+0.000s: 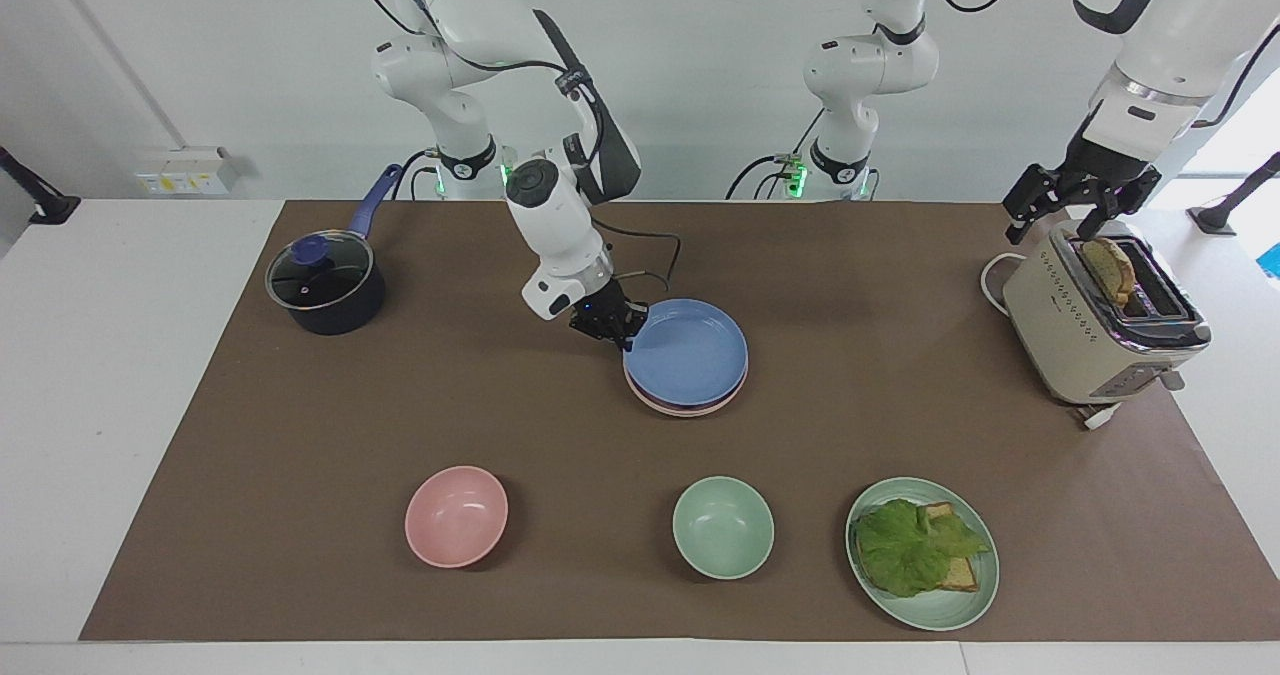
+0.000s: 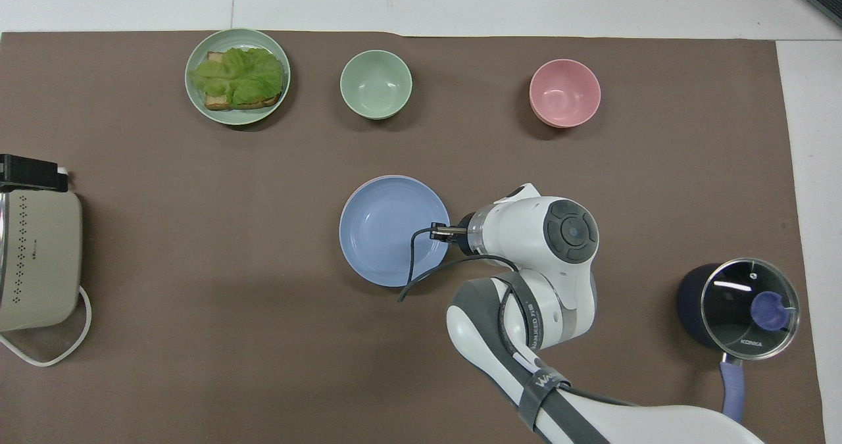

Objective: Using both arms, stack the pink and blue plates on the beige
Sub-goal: 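Open the right gripper and pull it off the blue plate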

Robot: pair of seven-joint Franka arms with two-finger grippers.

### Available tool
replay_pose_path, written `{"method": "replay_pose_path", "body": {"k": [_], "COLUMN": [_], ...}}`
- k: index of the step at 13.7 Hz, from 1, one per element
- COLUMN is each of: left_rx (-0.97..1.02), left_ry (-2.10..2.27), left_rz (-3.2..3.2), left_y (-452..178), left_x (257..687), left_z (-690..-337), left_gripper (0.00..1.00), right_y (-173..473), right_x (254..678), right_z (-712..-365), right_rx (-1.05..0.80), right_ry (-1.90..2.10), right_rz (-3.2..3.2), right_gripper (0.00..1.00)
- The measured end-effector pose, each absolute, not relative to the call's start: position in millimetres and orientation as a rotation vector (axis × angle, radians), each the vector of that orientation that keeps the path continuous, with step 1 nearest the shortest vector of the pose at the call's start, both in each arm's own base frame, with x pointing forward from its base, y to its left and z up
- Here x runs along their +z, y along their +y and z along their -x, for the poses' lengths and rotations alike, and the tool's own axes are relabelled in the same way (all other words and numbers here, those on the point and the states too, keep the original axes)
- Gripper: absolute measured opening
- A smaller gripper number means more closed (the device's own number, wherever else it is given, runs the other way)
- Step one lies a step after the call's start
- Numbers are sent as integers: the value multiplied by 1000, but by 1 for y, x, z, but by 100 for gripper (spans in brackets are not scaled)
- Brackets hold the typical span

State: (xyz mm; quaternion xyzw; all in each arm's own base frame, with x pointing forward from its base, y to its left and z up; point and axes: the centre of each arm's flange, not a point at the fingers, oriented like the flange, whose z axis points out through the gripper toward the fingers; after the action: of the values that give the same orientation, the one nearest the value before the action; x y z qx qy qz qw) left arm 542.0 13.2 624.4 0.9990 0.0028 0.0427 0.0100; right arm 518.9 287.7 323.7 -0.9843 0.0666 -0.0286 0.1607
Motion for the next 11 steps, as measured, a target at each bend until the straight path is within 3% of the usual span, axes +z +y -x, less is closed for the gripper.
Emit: {"method": "replay_pose_path", "body": {"k": [2,5,11], "left_rx": [133,133,133], "left_ry": [9,9,9], "left_rz": [-3119,-3119,-3119], "left_y": [13,13,13], "left_x": [624,624,624], "left_z": [-542,-542,-542], "left_gripper": [100,100,100], "right_y": [292,301,277], "right_x": [329,336,365], "right_z": [-521,-525,-540], "right_rx": [-95,-113,-120], "right_ry": [183,167,212], "right_rz": [2803,2792,2778], "right_gripper": [4,15,81]}}
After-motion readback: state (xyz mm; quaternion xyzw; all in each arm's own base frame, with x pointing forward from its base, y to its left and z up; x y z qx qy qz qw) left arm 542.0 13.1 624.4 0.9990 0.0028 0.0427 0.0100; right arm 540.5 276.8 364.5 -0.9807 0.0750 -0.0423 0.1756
